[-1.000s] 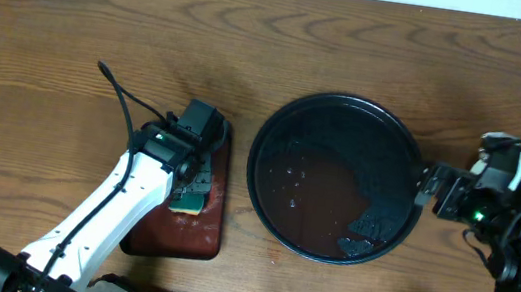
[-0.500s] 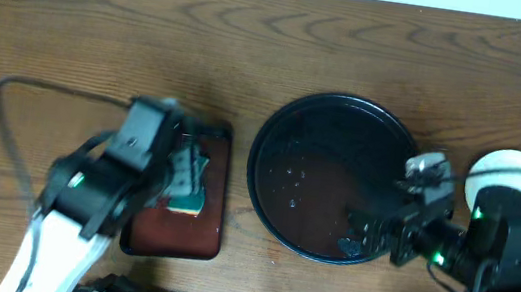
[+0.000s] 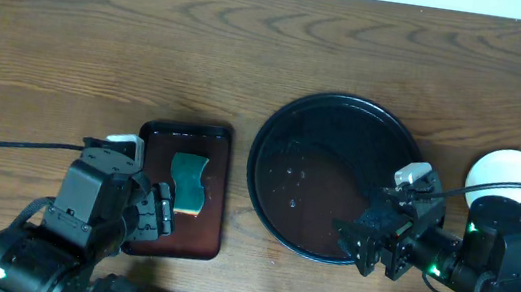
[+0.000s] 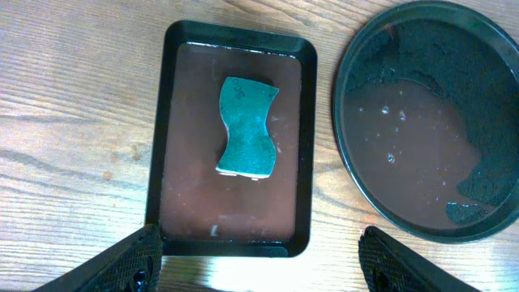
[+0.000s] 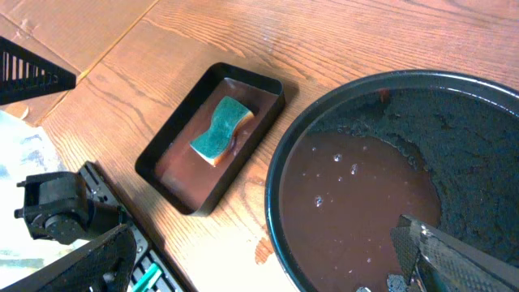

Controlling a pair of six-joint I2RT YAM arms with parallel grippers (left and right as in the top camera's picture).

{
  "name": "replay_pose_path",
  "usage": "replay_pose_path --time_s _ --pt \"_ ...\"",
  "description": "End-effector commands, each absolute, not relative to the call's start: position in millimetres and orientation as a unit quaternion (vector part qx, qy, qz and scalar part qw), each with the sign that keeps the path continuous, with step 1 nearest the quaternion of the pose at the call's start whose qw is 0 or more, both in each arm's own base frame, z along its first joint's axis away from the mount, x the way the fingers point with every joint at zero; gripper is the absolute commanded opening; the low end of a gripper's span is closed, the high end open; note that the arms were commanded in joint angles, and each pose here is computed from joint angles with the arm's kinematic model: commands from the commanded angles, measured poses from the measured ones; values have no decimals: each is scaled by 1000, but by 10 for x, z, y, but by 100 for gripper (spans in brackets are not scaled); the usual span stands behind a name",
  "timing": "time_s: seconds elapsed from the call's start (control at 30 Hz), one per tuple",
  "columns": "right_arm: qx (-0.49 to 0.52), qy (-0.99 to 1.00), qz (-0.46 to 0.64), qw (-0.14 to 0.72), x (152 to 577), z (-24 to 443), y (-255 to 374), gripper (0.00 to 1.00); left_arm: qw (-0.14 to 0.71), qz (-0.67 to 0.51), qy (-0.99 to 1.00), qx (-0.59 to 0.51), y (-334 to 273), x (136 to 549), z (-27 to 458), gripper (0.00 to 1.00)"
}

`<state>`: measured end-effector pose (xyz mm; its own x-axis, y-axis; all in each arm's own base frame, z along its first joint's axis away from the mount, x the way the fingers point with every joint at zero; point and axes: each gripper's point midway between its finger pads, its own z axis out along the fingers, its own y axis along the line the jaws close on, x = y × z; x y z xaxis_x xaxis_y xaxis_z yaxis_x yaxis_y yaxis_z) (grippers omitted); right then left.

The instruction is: Clean dirty plates on tray and stack at the side

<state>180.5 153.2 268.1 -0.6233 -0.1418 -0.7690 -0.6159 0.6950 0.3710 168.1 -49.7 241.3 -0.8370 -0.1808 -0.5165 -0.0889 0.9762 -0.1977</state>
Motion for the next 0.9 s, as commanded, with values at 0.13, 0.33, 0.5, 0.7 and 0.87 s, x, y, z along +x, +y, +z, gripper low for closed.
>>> replay_pose_path --time_s 0.13,0.33,0.5,0.7,0.87 --pt "-239 836 323 373 1773 2715 1565 99 278 -84 954 -70 -492 1679 2433 79" --pt "-249 832 282 407 1728 2716 1419 99 278 -84 954 -70 -493 1679 2432 79" --pt "-209 793 198 537 1907 2943 1062 99 278 -84 954 -70 -492 1679 2433 79" --pt "-183 770 174 587 1838 2698 890 99 278 -84 954 -70 -492 1679 2433 79" --pt "-176 754 161 612 1804 2430 835 99 278 -84 954 -70 -492 1679 2433 79"
